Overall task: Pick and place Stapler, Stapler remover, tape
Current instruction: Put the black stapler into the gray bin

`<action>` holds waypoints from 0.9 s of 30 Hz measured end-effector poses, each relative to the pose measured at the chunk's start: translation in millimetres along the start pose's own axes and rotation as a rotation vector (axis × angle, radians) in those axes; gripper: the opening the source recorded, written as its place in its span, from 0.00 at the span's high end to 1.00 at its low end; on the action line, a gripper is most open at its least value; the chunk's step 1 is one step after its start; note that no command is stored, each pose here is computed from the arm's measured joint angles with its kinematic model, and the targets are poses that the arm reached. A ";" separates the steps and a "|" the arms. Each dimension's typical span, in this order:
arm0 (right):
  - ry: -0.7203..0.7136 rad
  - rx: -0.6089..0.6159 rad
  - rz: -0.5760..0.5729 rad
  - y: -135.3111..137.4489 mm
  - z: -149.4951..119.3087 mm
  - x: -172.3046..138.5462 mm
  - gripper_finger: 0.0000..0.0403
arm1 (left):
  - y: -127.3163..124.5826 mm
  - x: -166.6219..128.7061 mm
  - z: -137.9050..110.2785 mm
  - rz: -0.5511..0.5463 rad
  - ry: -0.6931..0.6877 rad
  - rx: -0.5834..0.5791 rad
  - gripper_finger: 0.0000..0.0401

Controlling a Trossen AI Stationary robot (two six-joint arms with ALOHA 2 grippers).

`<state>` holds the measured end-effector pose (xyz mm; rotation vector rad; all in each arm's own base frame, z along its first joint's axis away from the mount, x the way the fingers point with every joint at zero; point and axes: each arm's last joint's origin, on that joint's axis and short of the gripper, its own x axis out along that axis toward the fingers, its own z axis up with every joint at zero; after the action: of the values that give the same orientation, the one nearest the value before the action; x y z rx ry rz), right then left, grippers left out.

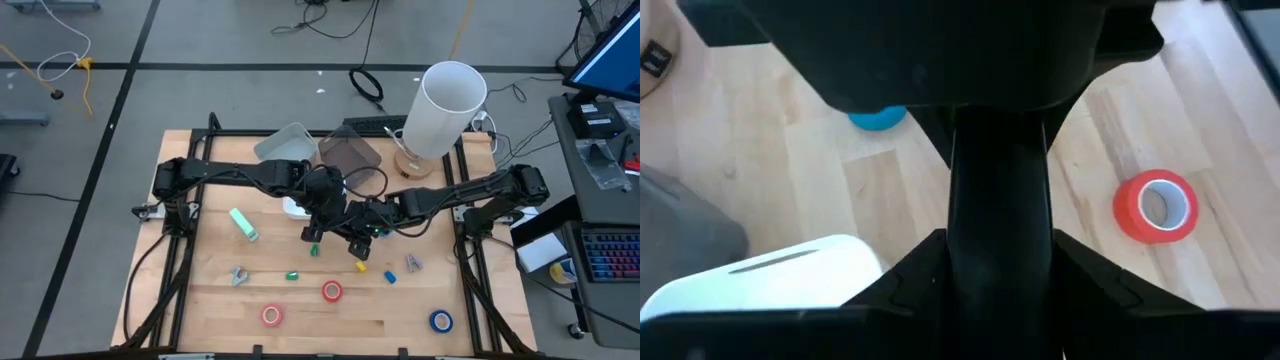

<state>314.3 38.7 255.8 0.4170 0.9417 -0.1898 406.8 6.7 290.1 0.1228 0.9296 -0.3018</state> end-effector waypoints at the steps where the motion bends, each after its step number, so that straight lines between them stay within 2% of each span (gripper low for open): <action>1: 0.000 0.001 0.001 0.1 0.0 0.0 0.63 | -0.3 0.1 0.1 -0.001 0.000 -0.001 0.66; 11: 0.013 0.010 0.033 0.9 0.3 -0.1 0.62 | 2.3 -0.4 -0.8 -0.012 -0.003 -0.025 0.66; 20: 0.070 0.019 0.119 3.0 -0.7 -1.6 0.33 | 2.1 -3.0 -1.6 -0.006 0.005 -0.049 0.66; 23: 0.067 0.024 0.125 3.4 -0.2 -1.8 0.29 | 1.2 -7.0 -3.5 0.015 0.028 -0.052 0.66; 27: 0.065 0.052 0.114 2.0 0.2 -3.6 0.28 | -0.6 -12.5 -8.1 0.031 0.078 -0.061 0.66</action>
<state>313.1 40.4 259.4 0.5260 0.9750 -0.0977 393.4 10.6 295.3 0.0930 1.0125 -0.2414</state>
